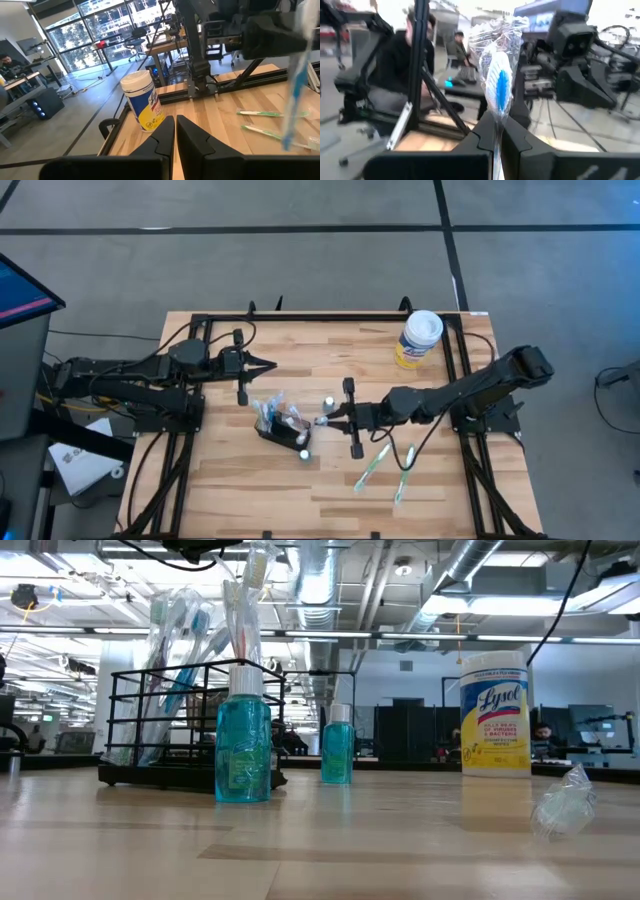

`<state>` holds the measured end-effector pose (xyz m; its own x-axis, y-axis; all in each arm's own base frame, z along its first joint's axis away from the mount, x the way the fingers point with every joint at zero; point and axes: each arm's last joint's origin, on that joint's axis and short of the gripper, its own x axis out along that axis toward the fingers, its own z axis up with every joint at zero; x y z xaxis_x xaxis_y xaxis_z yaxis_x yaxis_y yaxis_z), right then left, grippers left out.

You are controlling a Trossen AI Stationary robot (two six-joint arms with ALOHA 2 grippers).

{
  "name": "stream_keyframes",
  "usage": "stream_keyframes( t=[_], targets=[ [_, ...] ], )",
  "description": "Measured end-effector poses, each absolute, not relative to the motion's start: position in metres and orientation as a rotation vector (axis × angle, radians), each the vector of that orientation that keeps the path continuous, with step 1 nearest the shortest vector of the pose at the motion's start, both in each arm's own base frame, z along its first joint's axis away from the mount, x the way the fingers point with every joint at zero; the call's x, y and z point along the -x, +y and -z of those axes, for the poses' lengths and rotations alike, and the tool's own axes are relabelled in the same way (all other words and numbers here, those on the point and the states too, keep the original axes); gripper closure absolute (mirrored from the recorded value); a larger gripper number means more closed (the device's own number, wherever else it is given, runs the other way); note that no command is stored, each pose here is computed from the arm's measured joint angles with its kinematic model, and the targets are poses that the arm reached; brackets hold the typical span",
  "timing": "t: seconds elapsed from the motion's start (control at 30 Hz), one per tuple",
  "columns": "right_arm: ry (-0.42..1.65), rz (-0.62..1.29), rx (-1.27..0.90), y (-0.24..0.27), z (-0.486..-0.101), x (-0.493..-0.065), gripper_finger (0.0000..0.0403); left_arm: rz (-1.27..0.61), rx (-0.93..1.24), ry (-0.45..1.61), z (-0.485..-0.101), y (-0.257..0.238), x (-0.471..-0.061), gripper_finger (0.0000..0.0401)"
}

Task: Pick & Place toothbrushing station
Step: Put the blue toothbrush into the left compartment of the wire organizer

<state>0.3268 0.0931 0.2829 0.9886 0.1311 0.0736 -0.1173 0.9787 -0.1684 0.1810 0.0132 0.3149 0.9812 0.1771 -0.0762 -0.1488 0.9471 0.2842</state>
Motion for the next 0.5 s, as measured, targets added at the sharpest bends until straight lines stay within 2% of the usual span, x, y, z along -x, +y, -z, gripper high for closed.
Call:
stream_keyframes(
  t=[0.23, 0.5],
  targets=[
    [-0.069, -0.123, 0.149, 0.094, -0.254, -0.343, 0.0403, -0.166, -0.281, 0.101, -0.315, 0.013, -0.181, 0.0389],
    [-0.077, -0.139, 0.128, 0.093, -0.250, -0.347, 0.0403, -0.166, -0.281, 0.102, -0.315, 0.013, -0.181, 0.0389]
  ],
)
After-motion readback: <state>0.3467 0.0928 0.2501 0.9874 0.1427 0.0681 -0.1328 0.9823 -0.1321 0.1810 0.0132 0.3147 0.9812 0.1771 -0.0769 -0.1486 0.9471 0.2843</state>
